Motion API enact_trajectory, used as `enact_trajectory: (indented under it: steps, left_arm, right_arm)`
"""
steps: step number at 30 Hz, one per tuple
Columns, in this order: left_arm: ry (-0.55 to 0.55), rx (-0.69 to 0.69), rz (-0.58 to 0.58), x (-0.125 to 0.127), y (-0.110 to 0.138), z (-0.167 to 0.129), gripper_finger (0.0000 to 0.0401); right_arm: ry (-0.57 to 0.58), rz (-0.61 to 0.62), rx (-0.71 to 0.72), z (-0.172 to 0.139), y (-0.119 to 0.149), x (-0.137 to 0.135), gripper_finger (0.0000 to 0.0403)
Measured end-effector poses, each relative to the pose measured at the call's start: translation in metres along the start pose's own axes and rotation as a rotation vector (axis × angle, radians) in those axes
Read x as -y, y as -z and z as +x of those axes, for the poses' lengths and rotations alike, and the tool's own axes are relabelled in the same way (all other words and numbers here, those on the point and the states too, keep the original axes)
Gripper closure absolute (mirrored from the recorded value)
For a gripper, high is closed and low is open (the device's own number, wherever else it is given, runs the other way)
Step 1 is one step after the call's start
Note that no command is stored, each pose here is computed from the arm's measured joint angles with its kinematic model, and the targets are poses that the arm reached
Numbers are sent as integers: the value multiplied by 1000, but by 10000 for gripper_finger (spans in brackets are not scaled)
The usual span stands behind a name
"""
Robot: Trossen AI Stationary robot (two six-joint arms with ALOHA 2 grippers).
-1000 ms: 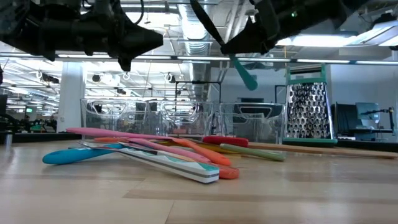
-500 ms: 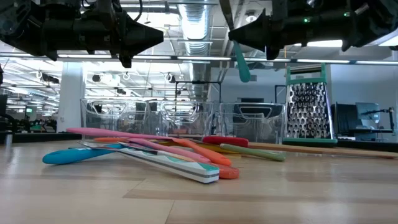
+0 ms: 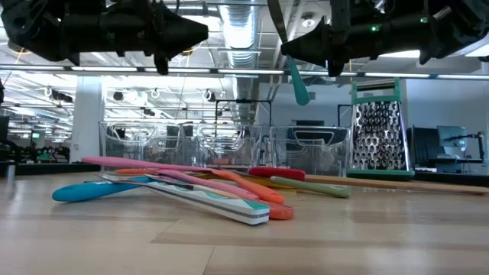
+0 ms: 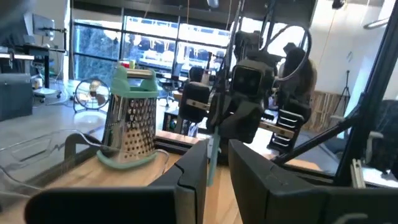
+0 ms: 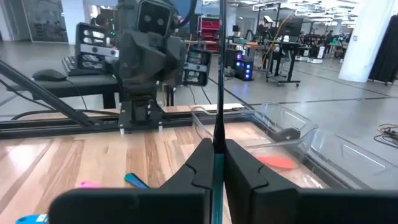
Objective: Pick & Place Kitchen Items
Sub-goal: Put the bottom blue knife into the middle transparent bin
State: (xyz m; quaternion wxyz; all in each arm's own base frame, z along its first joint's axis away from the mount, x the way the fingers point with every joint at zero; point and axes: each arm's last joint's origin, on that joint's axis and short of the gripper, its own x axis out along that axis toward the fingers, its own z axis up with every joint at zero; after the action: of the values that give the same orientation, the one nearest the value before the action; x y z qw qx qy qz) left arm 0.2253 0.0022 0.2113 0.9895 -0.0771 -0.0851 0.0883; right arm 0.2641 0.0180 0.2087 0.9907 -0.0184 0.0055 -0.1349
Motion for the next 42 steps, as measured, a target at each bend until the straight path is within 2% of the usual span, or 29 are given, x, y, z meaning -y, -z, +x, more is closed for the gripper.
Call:
enact_trajectory:
  steps: [11, 25, 31, 35, 42]
  left_arm:
    - [110, -81, 46, 2, 2, 5, 321]
    - [115, -56, 60, 2, 0, 5, 320]
    - [64, -52, 61, 1, 0, 5, 317]
    - [64, -55, 61, 1, 0, 5, 298]
    - [65, -60, 56, 1, 0, 5, 242]
  right_arm:
    - [-1, -2, -12, 0, 1, 0, 394]
    - [-17, -2, -11, 0, 1, -1, 394]
    - [-17, -2, -11, 0, 1, -1, 394]
    - [-15, -4, -11, 0, 1, 0, 394]
    - [-15, -5, -11, 0, 1, 0, 394]
